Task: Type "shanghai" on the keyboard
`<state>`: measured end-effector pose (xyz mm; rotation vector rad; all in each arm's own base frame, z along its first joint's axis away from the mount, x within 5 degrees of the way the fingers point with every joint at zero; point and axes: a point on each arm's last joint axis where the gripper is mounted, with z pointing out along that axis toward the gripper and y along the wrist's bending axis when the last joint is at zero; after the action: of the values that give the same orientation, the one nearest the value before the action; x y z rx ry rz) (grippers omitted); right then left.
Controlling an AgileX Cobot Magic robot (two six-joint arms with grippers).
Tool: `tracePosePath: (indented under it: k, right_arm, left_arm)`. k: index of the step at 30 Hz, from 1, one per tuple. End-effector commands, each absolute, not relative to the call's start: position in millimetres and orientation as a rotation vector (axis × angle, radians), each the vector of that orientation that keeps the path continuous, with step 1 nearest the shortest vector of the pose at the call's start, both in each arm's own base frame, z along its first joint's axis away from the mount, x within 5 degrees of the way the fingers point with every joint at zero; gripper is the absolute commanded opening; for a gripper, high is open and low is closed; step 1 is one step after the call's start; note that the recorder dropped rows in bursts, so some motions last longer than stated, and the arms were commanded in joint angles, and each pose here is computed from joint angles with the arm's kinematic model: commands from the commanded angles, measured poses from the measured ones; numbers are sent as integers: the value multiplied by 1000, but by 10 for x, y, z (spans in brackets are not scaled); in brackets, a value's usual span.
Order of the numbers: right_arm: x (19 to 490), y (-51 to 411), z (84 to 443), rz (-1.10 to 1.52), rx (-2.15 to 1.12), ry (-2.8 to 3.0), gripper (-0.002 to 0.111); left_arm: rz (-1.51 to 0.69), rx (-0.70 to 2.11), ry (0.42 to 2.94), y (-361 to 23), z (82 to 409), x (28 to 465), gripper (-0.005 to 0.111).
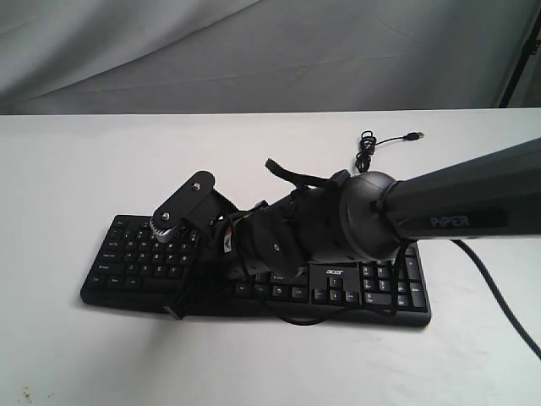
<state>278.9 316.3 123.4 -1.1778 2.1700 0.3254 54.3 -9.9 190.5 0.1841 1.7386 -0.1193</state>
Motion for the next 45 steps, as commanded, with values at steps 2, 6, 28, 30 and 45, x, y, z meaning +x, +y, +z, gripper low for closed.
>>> tracePosePath:
  k: [2,6,28,30,45]
  right_arm:
    - [2786,3170,1239,333,-1161,2160,0]
    - [2802,3172,1149,328,-1160,2165,0]
    - [2920,3265,1347,348,-1136,2149,0]
    - [2969,3325,1359,350,-1145,2149,0]
    - [3043,3400,1185,339,-1160,2153,0]
  left_arm:
    - [-124,185,1735,-101,1897,542,0]
    - [-124,185,1735,-101,1897,542,0]
    - [-124,185,1735,-101,1897,542,0]
    - [-124,185,1735,-101,1897,542,0]
    - [-124,185,1735,-101,1897,542,0]
